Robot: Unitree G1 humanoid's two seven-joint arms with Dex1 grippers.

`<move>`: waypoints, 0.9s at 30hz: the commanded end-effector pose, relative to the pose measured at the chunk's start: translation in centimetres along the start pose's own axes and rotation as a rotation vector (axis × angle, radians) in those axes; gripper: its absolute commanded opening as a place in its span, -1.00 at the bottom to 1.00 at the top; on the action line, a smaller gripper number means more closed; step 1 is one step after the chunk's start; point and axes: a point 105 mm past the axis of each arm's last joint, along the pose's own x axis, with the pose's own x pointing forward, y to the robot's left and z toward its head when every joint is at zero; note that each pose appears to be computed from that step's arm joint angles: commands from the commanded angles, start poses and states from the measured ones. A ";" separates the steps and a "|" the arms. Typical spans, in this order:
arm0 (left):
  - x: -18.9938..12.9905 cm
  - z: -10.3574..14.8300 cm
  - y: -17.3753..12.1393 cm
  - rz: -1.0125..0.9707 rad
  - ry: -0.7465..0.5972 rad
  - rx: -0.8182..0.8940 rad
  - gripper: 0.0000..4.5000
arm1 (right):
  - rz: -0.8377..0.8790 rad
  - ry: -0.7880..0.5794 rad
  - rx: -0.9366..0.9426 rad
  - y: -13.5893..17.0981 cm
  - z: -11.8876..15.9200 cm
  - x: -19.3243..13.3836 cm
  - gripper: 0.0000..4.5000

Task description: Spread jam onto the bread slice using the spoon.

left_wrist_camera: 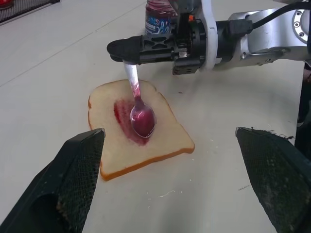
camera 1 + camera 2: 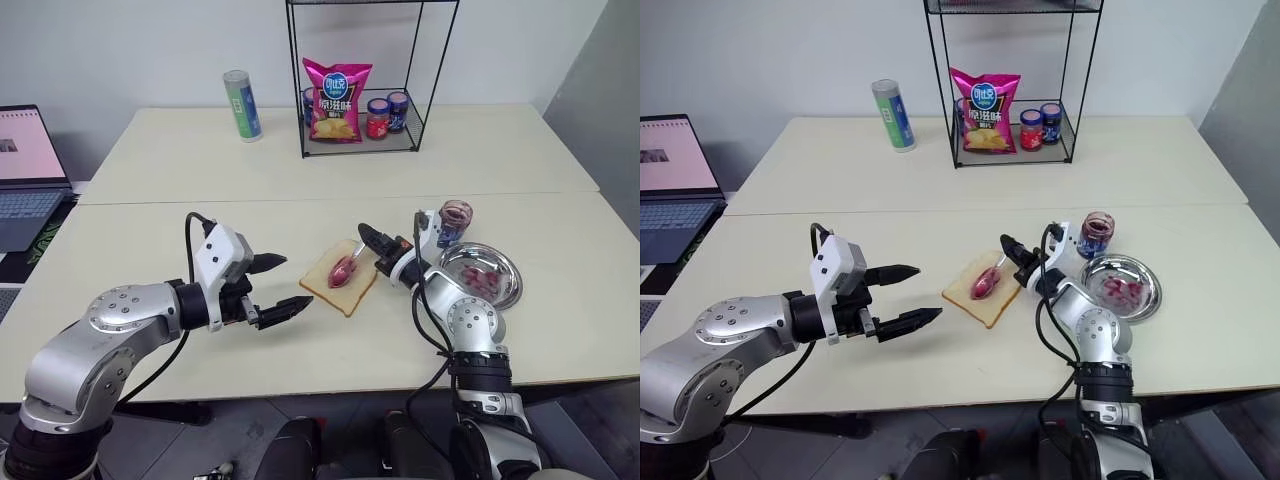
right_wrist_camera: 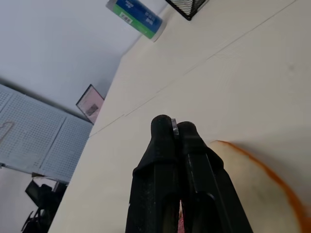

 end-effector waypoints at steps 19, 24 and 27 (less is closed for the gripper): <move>0.2 0.9 0.1 -0.034 -0.018 0.052 1.00 | 0.079 -0.152 -0.042 0.8 6.3 -1.6 -0.99; 0.5 1.3 0.2 -0.061 -0.020 0.075 1.00 | 0.245 -0.103 -0.052 4.8 6.6 -3.7 -0.99; 1.2 2.2 0.3 -0.091 -0.034 0.107 1.00 | 0.266 -0.121 -0.094 5.9 7.7 -5.2 -0.99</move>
